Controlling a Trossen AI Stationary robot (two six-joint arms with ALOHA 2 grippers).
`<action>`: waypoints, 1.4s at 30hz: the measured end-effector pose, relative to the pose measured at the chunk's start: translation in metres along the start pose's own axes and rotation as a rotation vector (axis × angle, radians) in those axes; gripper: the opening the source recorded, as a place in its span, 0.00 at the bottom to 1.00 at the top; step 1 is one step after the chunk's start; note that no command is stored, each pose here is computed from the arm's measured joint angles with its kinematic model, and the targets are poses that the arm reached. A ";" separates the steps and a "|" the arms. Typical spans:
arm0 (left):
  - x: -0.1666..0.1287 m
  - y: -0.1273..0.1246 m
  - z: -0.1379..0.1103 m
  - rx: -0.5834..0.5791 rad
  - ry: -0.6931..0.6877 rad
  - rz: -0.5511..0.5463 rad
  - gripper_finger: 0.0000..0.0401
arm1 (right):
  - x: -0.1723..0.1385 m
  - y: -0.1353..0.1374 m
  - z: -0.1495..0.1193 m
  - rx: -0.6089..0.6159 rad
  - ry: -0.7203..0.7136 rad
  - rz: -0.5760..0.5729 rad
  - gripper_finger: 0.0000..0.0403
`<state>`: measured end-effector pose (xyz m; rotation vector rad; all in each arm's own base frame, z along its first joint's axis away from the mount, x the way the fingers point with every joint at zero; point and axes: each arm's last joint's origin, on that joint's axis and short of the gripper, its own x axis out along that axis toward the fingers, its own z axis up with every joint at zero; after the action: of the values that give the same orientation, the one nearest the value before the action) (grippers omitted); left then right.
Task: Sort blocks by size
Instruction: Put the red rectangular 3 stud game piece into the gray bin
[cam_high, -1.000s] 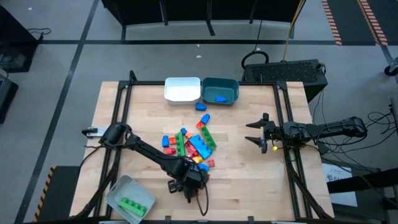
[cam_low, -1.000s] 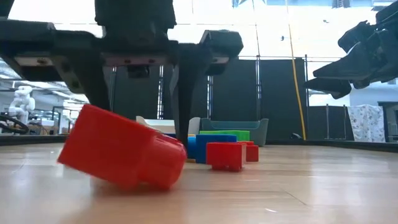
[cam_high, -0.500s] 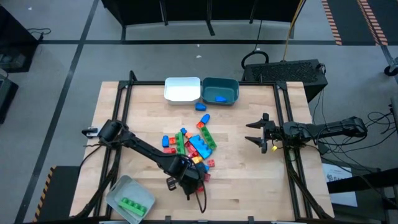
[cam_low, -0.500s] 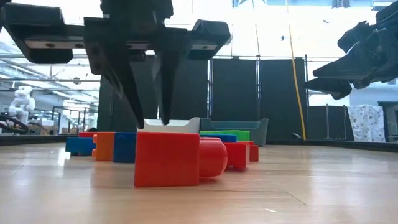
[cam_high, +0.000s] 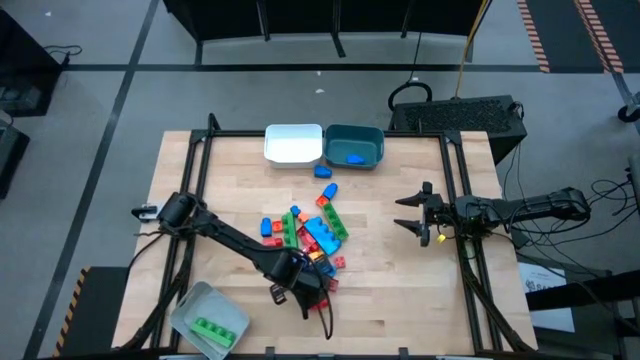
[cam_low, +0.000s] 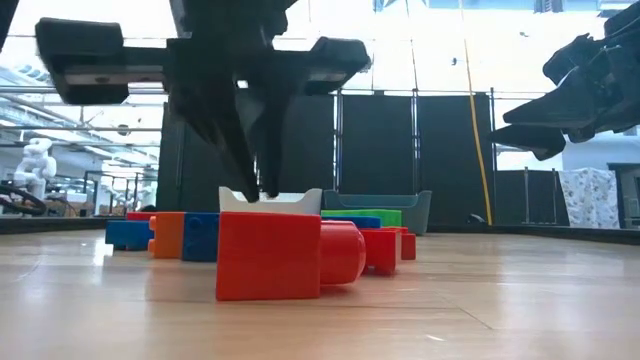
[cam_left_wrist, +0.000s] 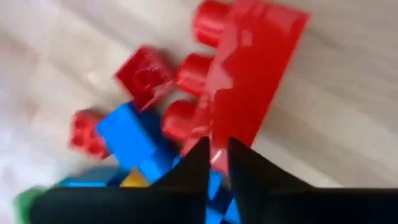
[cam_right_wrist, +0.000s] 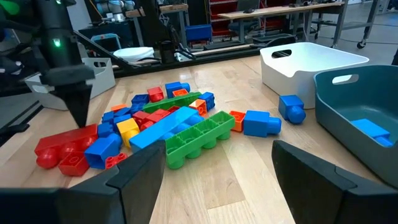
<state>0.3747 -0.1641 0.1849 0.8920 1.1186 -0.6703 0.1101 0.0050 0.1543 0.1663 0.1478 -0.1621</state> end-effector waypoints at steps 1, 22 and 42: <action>-0.003 0.002 0.001 -0.013 0.007 0.015 0.21 | 0.000 0.000 0.000 0.000 0.000 0.000 0.69; 0.000 0.007 0.009 -0.018 -0.022 0.017 0.76 | 0.000 0.000 0.000 -0.008 0.000 0.000 0.69; 0.026 0.003 0.006 0.077 -0.149 -0.112 0.76 | 0.000 0.000 0.000 -0.008 0.001 0.000 0.69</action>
<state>0.3880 -0.1689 0.1623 0.8345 1.0200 -0.8636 0.1101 0.0050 0.1543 0.1582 0.1490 -0.1615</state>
